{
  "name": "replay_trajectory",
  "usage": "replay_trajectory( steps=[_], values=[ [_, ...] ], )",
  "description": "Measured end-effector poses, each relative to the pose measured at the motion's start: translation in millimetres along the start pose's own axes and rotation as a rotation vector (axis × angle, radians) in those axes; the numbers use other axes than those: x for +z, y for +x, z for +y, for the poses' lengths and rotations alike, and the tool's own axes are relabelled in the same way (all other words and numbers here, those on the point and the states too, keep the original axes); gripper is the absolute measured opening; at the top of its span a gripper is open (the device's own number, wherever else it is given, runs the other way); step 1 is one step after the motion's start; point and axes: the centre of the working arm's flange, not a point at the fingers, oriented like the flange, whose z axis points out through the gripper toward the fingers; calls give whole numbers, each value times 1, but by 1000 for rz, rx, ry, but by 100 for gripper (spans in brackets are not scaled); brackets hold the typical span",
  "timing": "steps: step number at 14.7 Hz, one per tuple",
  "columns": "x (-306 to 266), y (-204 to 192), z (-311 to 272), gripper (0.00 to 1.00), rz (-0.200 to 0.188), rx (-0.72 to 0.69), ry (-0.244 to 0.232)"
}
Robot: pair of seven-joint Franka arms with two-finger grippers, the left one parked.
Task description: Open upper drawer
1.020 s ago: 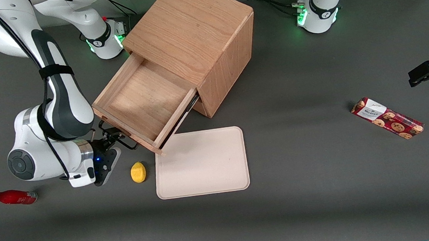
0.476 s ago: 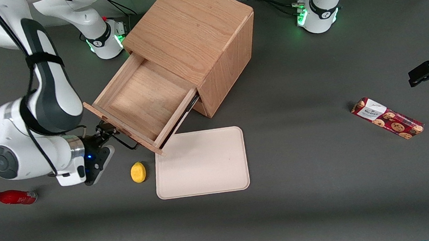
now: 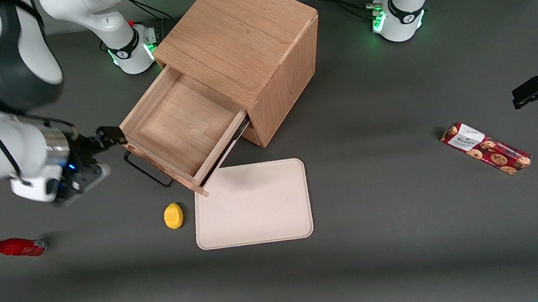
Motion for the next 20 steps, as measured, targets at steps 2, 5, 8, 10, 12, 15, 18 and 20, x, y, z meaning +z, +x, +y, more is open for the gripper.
replay_trajectory(
  steps=[2, 5, 8, 10, 12, 15, 18, 20],
  values=[
    [-18, -31, -10, 100, 22, 106, -58],
    [-20, -68, 13, 100, 23, 223, -62],
    [-14, -102, 58, 100, 26, 316, -50],
    [-17, -122, 72, 100, 35, 353, -57],
    [-29, -138, 81, 100, 65, 379, -61],
    [-41, -152, 100, 100, 102, 410, -59],
    [-49, -152, 109, 100, 122, 422, -68],
    [-52, -151, 110, 100, 127, 423, -71]
  ],
)
